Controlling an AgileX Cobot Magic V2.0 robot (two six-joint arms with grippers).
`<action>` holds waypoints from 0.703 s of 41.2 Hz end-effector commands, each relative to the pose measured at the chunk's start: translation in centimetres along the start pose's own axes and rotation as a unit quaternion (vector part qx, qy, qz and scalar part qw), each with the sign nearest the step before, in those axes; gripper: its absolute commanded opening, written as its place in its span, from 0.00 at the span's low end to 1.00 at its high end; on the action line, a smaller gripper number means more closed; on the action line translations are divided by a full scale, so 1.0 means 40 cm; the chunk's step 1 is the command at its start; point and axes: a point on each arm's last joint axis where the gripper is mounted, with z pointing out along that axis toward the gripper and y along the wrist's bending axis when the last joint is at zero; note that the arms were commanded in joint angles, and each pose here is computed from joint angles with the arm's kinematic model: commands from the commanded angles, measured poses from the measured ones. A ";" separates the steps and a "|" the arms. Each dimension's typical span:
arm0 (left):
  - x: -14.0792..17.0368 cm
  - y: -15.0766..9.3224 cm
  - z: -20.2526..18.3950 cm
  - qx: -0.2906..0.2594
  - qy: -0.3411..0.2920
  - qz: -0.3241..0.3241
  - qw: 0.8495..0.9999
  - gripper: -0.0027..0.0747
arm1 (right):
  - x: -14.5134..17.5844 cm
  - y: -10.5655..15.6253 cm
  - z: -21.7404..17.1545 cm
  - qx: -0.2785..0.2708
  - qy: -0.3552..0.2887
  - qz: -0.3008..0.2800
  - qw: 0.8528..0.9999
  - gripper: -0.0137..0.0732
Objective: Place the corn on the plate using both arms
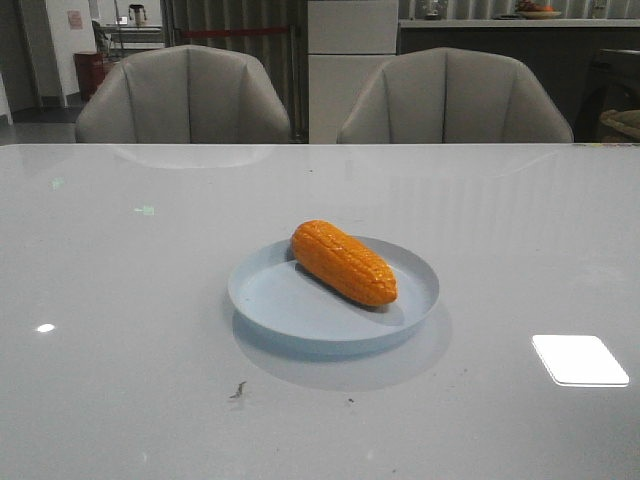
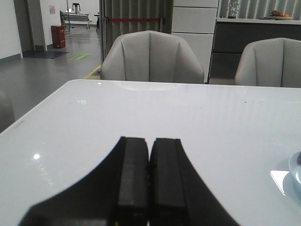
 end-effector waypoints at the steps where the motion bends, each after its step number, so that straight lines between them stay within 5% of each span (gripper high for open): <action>1: 0.009 -0.001 0.000 0.003 -0.033 -0.009 0.999 0.16 | -0.001 -0.004 -0.032 -0.013 -0.118 -0.013 0.993 0.23; 7: 0.009 -0.001 0.000 0.003 -0.033 -0.009 0.999 0.16 | 0.088 -0.022 -0.055 -0.009 -0.148 -0.063 0.987 0.23; 19: 0.009 -0.001 0.000 0.003 -0.033 -0.009 0.999 0.16 | 0.227 -0.052 -0.047 -0.007 -0.157 -0.060 0.986 0.23; 29: 0.009 -0.001 0.000 0.003 -0.033 -0.009 0.999 0.16 | 0.237 -0.054 -0.044 -0.006 -0.133 -0.060 0.989 0.23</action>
